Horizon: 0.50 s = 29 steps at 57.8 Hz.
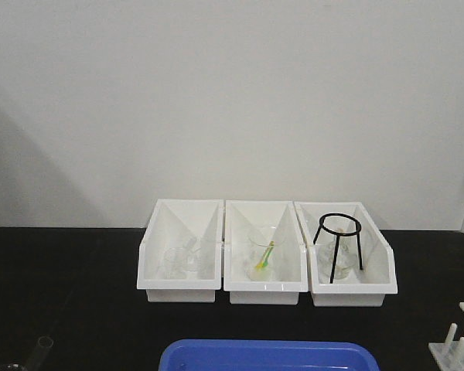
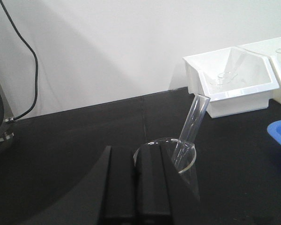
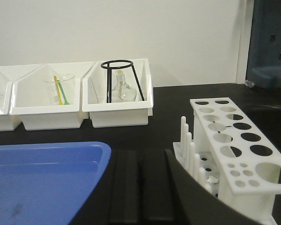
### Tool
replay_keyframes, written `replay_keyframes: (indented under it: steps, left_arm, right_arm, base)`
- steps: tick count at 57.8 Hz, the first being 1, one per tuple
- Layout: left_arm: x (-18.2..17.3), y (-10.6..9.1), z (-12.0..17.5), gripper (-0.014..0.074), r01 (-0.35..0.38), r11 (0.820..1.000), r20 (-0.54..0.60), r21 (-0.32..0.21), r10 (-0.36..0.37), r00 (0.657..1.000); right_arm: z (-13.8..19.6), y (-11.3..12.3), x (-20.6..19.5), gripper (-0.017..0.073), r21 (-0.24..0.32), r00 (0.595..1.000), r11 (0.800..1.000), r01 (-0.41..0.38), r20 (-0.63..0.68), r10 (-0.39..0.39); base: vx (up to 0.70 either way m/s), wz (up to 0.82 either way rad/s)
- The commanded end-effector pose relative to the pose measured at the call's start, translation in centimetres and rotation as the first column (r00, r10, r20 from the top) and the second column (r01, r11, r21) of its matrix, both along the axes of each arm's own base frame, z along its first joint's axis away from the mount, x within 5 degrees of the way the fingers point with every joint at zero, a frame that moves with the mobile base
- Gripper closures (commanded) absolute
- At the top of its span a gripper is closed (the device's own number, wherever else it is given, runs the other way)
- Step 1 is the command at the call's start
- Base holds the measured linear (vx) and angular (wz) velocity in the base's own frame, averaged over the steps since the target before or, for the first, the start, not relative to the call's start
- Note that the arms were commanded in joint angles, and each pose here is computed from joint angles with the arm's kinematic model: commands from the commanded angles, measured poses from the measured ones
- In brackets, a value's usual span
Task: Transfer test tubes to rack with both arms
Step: 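Open the left gripper and lower it around the test tube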
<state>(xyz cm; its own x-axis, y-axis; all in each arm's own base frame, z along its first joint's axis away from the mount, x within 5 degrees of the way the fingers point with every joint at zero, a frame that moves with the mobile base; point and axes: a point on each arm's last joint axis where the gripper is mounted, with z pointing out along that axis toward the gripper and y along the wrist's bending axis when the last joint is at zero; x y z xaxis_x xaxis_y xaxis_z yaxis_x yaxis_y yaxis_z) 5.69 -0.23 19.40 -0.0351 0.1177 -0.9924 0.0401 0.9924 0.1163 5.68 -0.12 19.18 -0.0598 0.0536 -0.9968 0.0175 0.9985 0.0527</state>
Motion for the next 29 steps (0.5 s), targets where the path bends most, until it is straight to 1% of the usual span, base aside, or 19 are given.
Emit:
replay_keyframes:
  steps: [1,22,27,29]
  left_arm:
    - [-0.03,0.06,-0.04,0.0595,-0.007,1.000,0.078,-0.020,0.008,0.997]
    - [-0.03,0.06,-0.04,0.0595,-0.007,1.000,0.078,-0.019,0.008,0.997]
    - [-0.04,0.07,0.07,0.0595,-0.007,1.000,0.090,-0.018,0.009,0.996]
    - [-0.05,0.08,0.27,0.0595,-0.009,1.000,0.112,-0.019,0.011,0.994]
  right_arm:
    - [0.44,0.06,0.00,0.0566,-0.018,0.997,1.000,-0.006,0.081,0.008]
    - [0.44,0.06,0.00,0.0566,-0.018,0.997,1.000,-0.006,0.081,0.008]
    - [0.44,0.06,0.00,0.0566,-0.018,0.997,1.000,-0.006,0.081,0.008]
    - [0.45,0.06,0.00,0.0566,-0.019,0.997,1.000,-0.006,0.082,0.008]
  base:
    - [0.04,0.01]
    - [0.01,0.00]
    - [0.00,0.00]
    - [0.00,0.00]
